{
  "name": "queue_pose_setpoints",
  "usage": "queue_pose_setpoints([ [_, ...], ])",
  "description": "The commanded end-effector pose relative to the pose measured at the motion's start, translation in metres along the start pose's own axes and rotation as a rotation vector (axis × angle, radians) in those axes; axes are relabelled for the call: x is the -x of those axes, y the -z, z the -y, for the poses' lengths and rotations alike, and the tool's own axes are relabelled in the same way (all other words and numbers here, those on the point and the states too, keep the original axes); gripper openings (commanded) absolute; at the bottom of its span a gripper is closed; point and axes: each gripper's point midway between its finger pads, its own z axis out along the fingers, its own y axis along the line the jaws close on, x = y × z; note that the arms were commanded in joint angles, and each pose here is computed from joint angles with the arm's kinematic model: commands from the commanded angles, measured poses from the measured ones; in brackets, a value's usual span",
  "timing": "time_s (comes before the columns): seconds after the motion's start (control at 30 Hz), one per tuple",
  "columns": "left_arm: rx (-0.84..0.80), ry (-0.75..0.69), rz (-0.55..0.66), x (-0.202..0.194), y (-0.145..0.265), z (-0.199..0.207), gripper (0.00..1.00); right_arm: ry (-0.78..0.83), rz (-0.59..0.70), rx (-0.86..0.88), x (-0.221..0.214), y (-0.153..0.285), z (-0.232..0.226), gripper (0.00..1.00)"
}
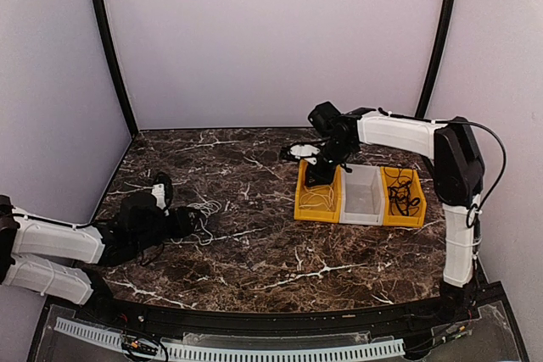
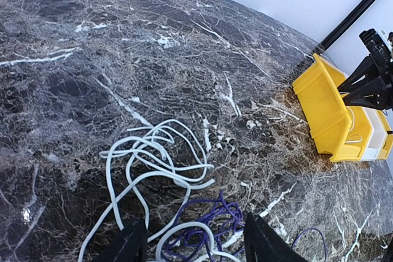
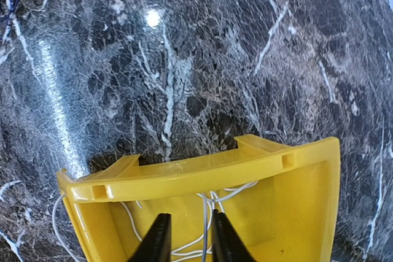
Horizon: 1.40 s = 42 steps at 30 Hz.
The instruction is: Untangle the cables
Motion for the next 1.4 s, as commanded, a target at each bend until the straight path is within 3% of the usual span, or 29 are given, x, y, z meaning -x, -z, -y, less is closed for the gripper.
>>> queue_pose_setpoints([
  [0.0, 0.028, -0.055, 0.053, 0.021, 0.009, 0.002, 0.57, 0.021, 0.171, -0.028, 0.039, 0.056, 0.000, 0.33],
  [0.1, 0.063, -0.079, 0.064, 0.027, 0.013, -0.002, 0.58, 0.038, 0.222, -0.015, 0.053, 0.078, -0.005, 0.39],
  [0.23, 0.089, -0.094, 0.058, 0.032, 0.015, -0.003, 0.60, 0.069, 0.279, 0.028, 0.076, 0.087, -0.017, 0.41],
  [0.6, 0.155, 0.017, -0.110, 0.018, 0.003, -0.011, 0.70, 0.199, 0.400, 0.164, 0.157, 0.029, -0.081, 0.36],
  [0.77, 0.151, 0.137, -0.188, 0.009, -0.007, -0.021, 0.59, 0.173, 0.448, 0.249, 0.185, 0.005, -0.106, 0.34],
  [0.93, 0.199, 0.207, -0.282, -0.003, -0.012, -0.032, 0.51, 0.185, 0.443, 0.306, 0.185, -0.016, -0.136, 0.35],
  [1.17, 0.218, 0.220, -0.287, 0.000, -0.017, -0.040, 0.44, 0.192, 0.417, 0.355, 0.176, -0.032, -0.165, 0.38],
  [1.37, 0.212, 0.209, -0.292, 0.000, -0.020, -0.040, 0.28, 0.173, 0.436, 0.362, 0.178, -0.026, -0.167, 0.38],
])
